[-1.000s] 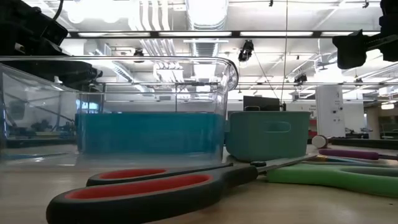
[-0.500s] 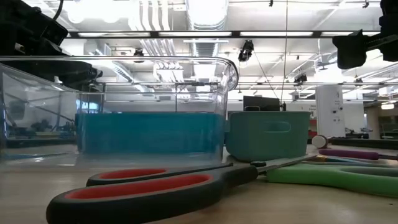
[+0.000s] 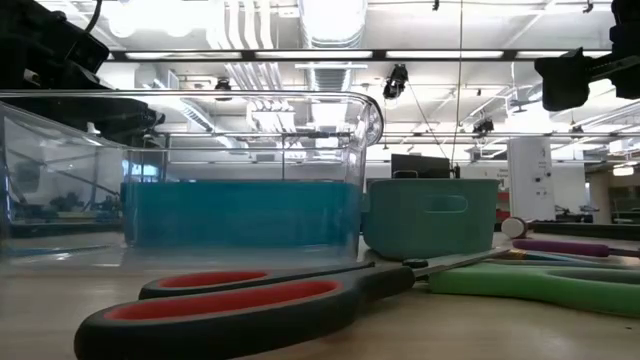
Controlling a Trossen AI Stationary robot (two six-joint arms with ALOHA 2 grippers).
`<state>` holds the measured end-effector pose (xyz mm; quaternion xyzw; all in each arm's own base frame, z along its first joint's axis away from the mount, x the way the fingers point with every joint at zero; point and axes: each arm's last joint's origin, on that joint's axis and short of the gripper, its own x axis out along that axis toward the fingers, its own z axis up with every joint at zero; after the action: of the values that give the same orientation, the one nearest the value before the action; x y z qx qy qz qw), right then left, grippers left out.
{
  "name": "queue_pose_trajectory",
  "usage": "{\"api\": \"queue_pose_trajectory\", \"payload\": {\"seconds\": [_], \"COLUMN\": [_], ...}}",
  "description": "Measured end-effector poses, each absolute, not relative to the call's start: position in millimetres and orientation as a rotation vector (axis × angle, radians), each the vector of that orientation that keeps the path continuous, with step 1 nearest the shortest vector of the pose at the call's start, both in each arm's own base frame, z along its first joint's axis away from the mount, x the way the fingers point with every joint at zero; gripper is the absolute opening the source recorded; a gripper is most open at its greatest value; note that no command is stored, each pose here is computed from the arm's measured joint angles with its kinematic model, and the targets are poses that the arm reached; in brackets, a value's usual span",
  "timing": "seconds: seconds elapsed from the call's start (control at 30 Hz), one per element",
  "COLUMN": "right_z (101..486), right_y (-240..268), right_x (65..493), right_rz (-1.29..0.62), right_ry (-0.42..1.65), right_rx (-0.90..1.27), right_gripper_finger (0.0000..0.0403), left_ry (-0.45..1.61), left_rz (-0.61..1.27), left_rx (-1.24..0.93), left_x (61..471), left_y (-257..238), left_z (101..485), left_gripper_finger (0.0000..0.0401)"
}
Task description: Pick & Place Paint Supplies
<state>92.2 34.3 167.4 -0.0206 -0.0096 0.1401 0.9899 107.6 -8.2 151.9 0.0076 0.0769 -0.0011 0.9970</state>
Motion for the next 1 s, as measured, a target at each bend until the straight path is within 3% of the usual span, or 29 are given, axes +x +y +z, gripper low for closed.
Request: {"api": "queue_pose_trajectory", "payload": {"seconds": [1.0], "right_z": [170.7], "right_y": [33.3], "right_x": [92.5], "right_rz": [0.25], "right_ry": [-0.058], "right_rx": [-0.078], "right_gripper_finger": [0.0333], "left_ry": [0.151], "left_rz": [0.019], "left_rx": [0.018], "left_x": [107.6], "left_y": [-7.6], "left_z": [152.2], "left_gripper_finger": [0.0192]}}
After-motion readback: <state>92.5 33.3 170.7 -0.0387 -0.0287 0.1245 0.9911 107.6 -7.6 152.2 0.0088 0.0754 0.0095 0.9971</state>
